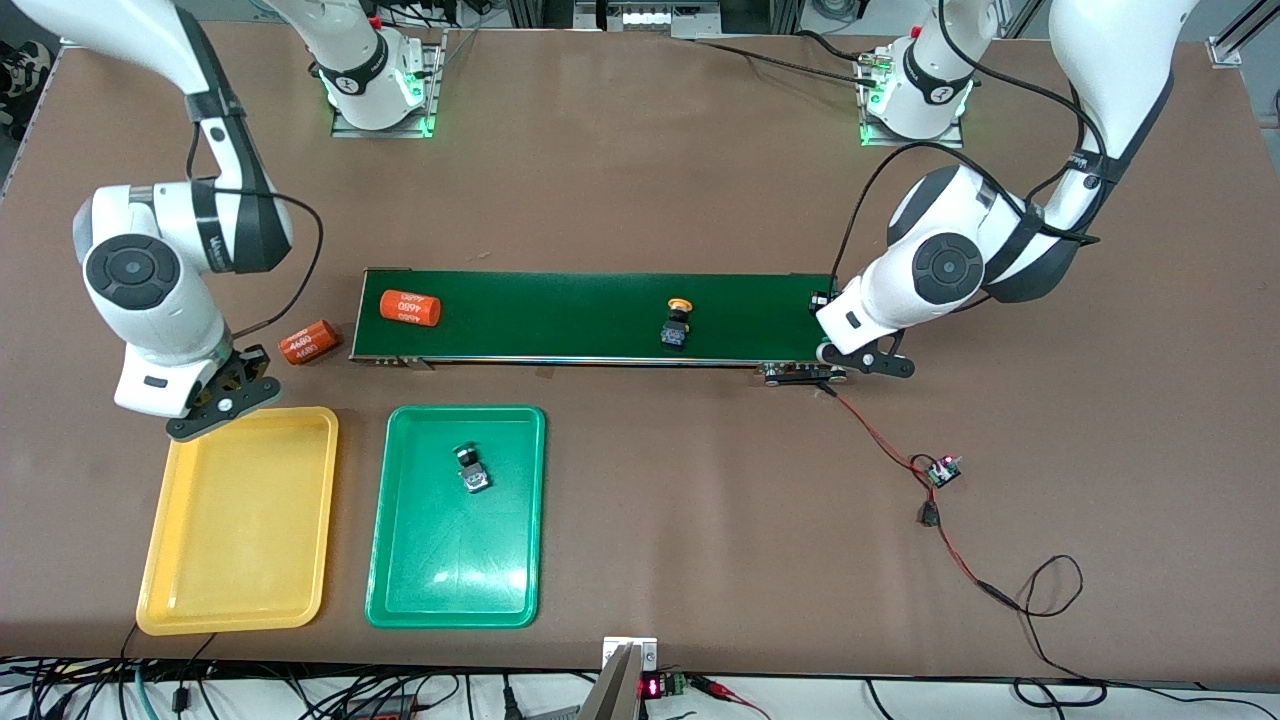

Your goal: Sort buttons by color to trays

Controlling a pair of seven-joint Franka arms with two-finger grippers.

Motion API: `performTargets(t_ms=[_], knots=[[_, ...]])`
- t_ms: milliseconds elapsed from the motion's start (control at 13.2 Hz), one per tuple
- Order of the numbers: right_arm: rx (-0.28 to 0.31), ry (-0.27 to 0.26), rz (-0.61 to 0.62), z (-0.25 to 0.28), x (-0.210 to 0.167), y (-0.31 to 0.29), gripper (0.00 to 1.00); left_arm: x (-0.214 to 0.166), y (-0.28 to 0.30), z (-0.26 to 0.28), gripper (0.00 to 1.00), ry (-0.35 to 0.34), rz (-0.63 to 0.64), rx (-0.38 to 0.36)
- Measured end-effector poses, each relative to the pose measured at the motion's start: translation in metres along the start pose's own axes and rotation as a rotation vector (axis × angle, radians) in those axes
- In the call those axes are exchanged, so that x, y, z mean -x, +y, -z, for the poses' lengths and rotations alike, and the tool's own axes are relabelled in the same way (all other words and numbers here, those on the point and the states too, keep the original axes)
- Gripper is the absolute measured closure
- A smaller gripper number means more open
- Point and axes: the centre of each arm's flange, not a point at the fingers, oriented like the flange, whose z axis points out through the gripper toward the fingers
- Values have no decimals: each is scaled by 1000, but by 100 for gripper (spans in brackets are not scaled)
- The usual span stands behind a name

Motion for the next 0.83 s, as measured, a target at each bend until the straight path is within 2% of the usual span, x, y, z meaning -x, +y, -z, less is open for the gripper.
performTargets(t_ms=[228, 455, 683, 759, 835], knots=[[-19, 39, -7, -51, 2, 4, 67, -2, 1, -13, 56, 41, 7, 13], [-39, 81, -16, -99, 4, 0, 67, 5, 10, -23, 56, 53, 16, 38], [-49, 114, -21, -126, 5, -4, 67, 10, 14, -27, 56, 71, 14, 42], [-49, 115, -21, -126, 5, -4, 64, 12, 14, -33, 56, 74, 13, 44], [-50, 115, -20, -127, 5, -4, 52, 14, 13, -38, 56, 74, 14, 45]])
